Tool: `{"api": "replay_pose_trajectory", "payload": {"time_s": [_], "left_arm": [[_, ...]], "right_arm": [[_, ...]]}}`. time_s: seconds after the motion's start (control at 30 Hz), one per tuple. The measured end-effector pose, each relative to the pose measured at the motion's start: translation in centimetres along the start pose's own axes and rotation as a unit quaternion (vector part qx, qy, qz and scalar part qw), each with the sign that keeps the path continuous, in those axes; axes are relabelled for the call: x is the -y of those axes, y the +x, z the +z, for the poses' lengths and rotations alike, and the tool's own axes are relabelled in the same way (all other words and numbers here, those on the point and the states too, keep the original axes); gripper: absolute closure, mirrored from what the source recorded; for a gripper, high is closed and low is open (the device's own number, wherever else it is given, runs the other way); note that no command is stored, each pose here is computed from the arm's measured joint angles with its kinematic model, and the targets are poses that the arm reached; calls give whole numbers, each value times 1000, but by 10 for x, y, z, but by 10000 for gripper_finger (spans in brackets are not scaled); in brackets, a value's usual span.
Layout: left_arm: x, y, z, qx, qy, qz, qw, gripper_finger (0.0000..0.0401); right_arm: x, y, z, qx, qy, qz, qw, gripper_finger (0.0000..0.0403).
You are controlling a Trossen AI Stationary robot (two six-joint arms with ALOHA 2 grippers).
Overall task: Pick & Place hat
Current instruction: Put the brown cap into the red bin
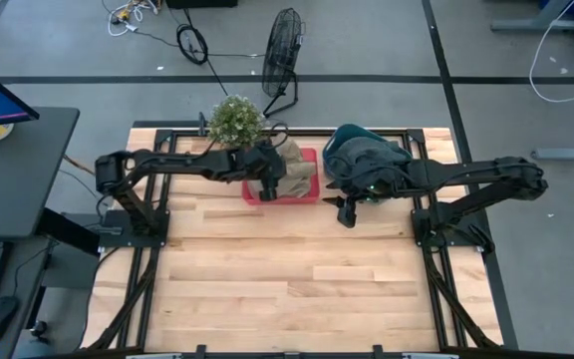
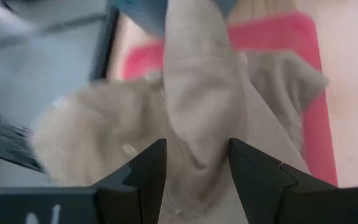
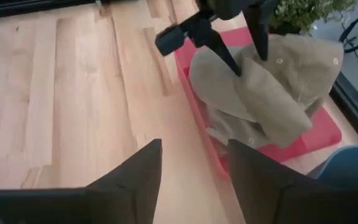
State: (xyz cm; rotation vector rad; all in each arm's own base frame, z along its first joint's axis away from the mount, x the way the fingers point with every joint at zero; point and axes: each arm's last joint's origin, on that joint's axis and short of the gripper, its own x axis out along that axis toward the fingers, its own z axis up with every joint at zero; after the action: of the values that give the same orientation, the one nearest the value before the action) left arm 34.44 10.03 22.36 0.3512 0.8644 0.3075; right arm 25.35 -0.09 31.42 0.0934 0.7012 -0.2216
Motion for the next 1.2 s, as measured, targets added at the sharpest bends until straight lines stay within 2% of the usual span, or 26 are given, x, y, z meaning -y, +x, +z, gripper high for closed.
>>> {"api": "replay_pose_trajectory", "payload": {"time_s": [0.17,0.23,0.3,0.4,0.47,0.73,0.87,1.0,1.2], "left_arm": [[-2,15,-9,-19,-26,-12,999,226],[-2,18,-11,-25,-29,-14,999,241],[-2,18,-11,-27,-24,-16,999,277],[0,15,-10,-26,-1,-19,999,361],[1,10,-8,-24,10,-20,999,386],[11,-21,-2,-28,109,-35,993,395],[16,-23,-5,-44,156,-51,985,396],[21,-12,-10,-60,167,-62,982,395],[29,7,-15,-81,140,-71,984,373]], "right_arm": [[0,3,-2,-10,1,-2,1000,223],[-1,5,-1,-8,5,-2,1000,225],[-1,5,-1,-11,5,-2,1000,228],[-1,5,-1,-10,2,-2,1000,229],[-1,5,-1,-9,0,-2,1000,230],[0,5,-2,-11,-2,-3,1000,229],[0,5,-2,-12,-2,-3,1000,230],[0,5,-2,-12,-2,-3,1000,230],[0,5,-2,-12,-2,-3,1000,230]]}}
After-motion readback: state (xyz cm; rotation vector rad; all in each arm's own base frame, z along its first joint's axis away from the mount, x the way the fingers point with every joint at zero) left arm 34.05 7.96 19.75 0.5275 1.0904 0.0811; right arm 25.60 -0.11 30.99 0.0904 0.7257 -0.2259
